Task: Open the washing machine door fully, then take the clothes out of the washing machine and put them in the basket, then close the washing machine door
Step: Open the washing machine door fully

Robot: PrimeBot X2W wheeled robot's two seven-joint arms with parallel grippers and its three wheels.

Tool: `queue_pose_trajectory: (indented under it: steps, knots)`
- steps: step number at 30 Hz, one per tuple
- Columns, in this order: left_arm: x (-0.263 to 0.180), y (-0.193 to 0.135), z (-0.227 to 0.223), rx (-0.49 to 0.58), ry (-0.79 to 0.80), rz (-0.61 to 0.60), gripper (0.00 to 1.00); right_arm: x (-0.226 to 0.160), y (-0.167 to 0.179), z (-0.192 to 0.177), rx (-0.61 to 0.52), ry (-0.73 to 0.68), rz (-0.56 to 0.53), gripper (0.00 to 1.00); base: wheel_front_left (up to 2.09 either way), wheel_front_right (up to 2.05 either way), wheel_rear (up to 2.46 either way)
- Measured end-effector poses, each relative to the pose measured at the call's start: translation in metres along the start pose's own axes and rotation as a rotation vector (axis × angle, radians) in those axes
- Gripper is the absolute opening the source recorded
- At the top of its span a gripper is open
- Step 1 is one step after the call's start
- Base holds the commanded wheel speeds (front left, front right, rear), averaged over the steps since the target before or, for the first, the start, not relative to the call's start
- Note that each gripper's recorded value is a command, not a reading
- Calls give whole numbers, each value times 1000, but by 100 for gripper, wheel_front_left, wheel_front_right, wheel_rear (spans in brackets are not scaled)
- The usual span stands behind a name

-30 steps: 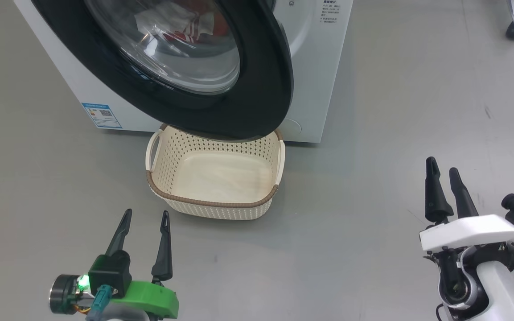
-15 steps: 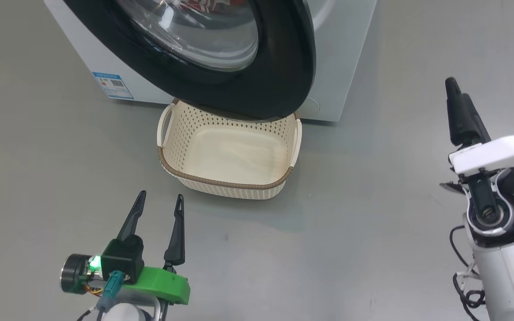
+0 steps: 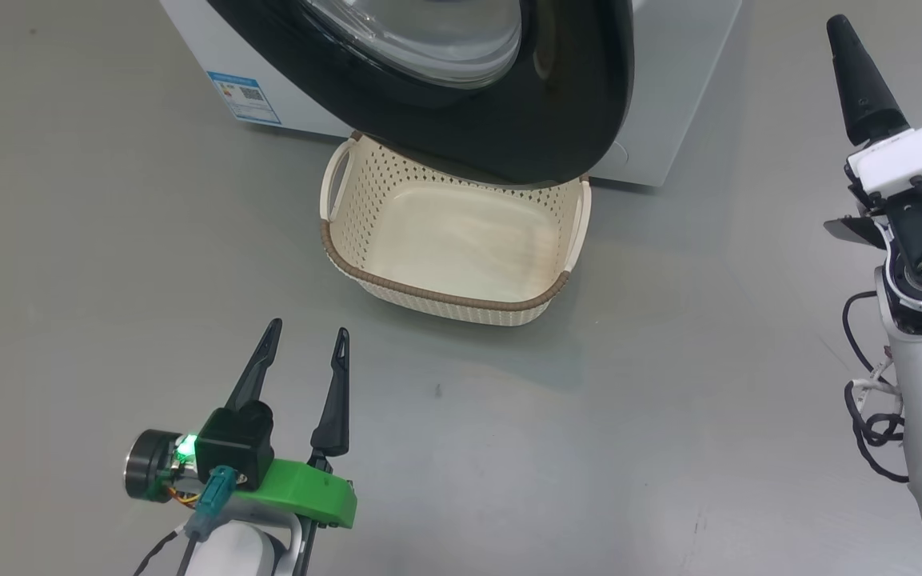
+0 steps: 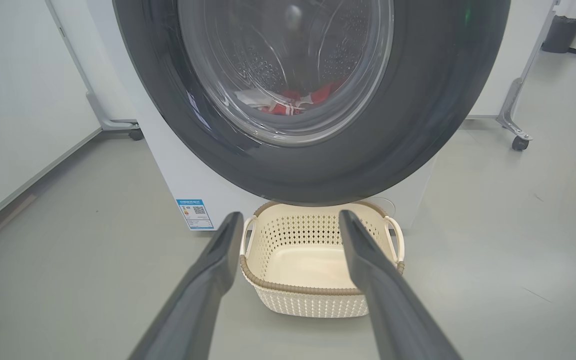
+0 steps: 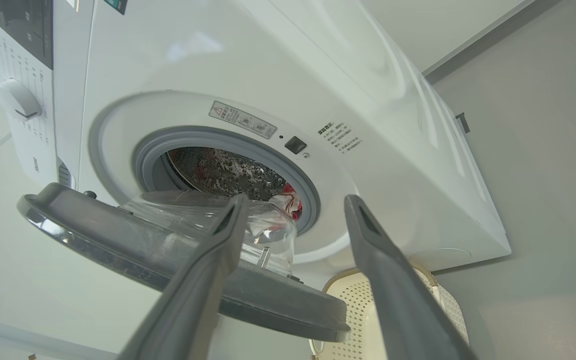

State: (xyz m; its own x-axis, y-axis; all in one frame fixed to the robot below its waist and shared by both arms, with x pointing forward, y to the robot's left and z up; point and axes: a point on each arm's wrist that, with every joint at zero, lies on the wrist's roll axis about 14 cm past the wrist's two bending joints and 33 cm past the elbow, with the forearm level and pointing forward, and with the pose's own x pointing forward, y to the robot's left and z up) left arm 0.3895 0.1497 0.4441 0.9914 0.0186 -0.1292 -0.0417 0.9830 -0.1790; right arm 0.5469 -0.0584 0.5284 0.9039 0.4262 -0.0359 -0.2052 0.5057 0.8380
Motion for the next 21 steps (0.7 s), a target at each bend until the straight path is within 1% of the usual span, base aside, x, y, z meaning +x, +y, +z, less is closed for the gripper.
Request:
queue_pose_trajectory:
  steps: [1, 2, 4, 5, 15, 21]
  knots:
    - [0, 1, 0, 1, 1, 3, 100, 4, 1, -2, 13, 11, 5, 95, 0, 0, 0]
    - [1, 2, 0, 3, 2, 5, 100, 8, 2, -4, 28, 22, 8, 80, 0, 0, 0]
    - [1, 3, -1, 3, 4, 10, 100, 16, 4, -9, 44, 46, 14, 15, 0, 0, 0]
    - [1, 4, -1, 1, 6, 11, 100, 19, 5, -11, 50, 57, 19, 0, 0, 0, 0]
    - [0, 12, -5, -6, 20, 36, 100, 50, 22, -40, 174, 184, 63, 0, 0, 0, 0]
    - [-3, 18, -6, -15, 29, 57, 100, 62, 23, -53, 240, 238, 61, 0, 0, 0, 0]
